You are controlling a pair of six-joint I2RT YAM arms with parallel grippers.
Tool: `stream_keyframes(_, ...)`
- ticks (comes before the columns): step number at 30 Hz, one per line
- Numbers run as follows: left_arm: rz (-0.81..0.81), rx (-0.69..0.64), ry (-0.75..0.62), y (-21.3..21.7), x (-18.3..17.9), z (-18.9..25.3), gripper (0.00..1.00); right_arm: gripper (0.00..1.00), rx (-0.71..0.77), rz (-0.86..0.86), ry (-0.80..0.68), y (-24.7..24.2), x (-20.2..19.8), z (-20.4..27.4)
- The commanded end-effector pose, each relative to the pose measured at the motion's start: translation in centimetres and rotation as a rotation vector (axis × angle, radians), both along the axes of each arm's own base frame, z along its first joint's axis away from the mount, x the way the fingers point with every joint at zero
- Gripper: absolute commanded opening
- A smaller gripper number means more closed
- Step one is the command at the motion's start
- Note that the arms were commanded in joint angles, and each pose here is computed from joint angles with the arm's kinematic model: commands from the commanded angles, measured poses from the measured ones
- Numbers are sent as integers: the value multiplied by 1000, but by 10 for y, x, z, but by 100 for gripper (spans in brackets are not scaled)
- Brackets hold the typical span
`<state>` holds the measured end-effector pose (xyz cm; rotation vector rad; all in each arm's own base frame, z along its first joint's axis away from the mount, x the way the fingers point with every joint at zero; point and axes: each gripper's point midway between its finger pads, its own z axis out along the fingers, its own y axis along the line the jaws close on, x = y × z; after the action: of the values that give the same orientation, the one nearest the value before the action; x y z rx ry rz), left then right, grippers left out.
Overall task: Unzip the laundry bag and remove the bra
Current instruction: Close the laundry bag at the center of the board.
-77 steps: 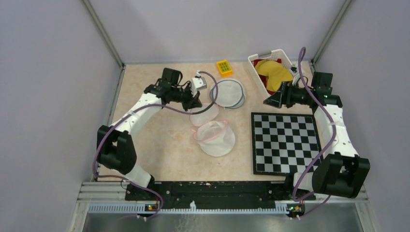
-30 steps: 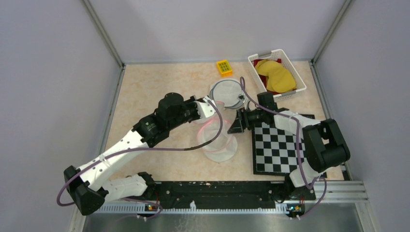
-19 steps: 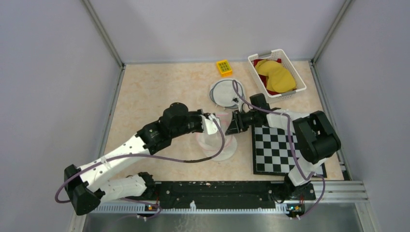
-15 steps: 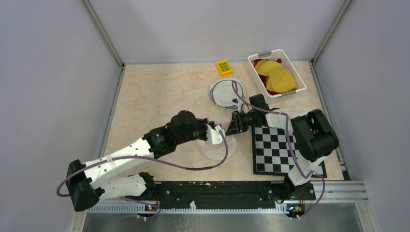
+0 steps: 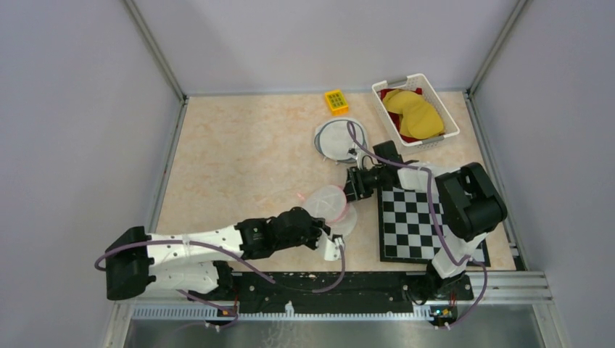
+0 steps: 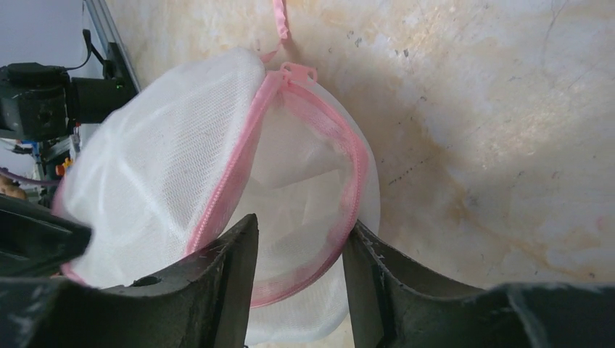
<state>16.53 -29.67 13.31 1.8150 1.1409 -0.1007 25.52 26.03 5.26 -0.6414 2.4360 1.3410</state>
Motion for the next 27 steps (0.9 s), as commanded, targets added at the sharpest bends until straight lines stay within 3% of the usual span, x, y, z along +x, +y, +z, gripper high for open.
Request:
stream_keyframes(1, -4, -8, 48, -14, -11, -19, 0, 47, 19, 37, -72, 5, 11, 22)
stream_keyframes(3, -11, 4, 91, -18, -18, -29, 1, 47, 7, 44, -72, 4, 10, 22)
stream_keyframes(7, -43, 29, 172, -24, -33, -49, 18, 47, -9, 48, -78, 1, 8, 21)
stream_keyframes(12, -82, 43, 286, -22, -53, -67, 31, 50, -67, 60, -101, -6, 9, 18)
stream_keyframes(15, -12, 37, 331, -21, -51, -71, 48, 52, -97, 71, -128, -11, 11, 19)
stream_keyframes(21, -23, 49, 461, -24, -63, -46, 96, 54, -135, 108, -184, -16, 14, 32)
stream_keyframes(27, -9, -14, 741, -24, -59, 10, 99, 63, -147, 94, -242, -19, 19, 51)
